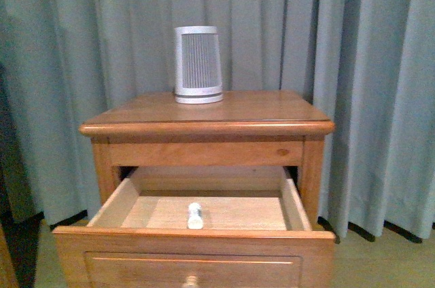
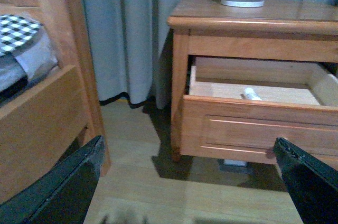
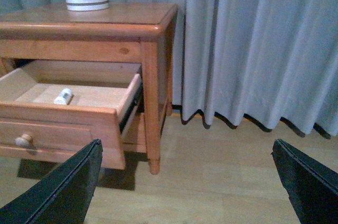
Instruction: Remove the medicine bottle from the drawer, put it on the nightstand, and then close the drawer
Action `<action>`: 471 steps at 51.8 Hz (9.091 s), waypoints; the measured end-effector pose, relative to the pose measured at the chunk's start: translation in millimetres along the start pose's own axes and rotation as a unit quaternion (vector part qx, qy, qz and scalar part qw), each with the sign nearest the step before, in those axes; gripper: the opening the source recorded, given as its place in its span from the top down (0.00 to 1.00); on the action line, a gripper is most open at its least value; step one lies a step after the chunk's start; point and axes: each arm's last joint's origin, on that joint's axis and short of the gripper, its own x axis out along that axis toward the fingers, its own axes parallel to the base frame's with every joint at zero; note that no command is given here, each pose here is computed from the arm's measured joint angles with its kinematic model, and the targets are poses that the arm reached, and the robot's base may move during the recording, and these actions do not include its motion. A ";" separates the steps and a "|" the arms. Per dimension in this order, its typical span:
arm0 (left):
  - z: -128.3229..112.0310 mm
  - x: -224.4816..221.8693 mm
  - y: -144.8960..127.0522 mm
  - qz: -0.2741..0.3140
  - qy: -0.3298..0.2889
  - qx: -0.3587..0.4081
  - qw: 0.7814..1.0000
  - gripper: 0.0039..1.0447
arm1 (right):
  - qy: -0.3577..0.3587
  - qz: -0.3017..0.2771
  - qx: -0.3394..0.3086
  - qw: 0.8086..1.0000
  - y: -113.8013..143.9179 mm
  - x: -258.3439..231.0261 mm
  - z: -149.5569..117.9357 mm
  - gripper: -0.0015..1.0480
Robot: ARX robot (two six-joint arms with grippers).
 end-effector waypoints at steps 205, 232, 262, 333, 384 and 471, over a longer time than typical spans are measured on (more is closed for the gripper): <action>-0.2 0.0 0.1 0.001 0.001 0.000 1.000 0.06 | 0.236 -0.121 0.087 0.960 29.6 435.4 113.6 0.72; -0.2 0.0 0.1 0.001 0.001 0.000 1.000 0.06 | 0.181 -0.104 0.089 0.974 41.8 421.2 139.3 0.14; -0.2 0.0 0.1 0.001 0.001 0.000 1.000 0.06 | 0.164 -0.032 0.099 0.981 24.5 162.4 94.9 0.07; -0.2 0.0 0.1 0.001 0.001 0.000 1.000 0.06 | 0.168 -0.081 -0.003 0.982 63.0 388.8 -90.6 0.07; -0.2 0.0 0.1 0.001 0.001 0.000 1.000 0.06 | 0.139 -0.093 0.048 0.985 -16.7 114.4 53.6 0.07; -0.2 0.0 0.1 0.001 0.001 0.000 1.000 0.06 | 0.003 0.002 0.000 1.000 0.3 0.2 -0.5 0.97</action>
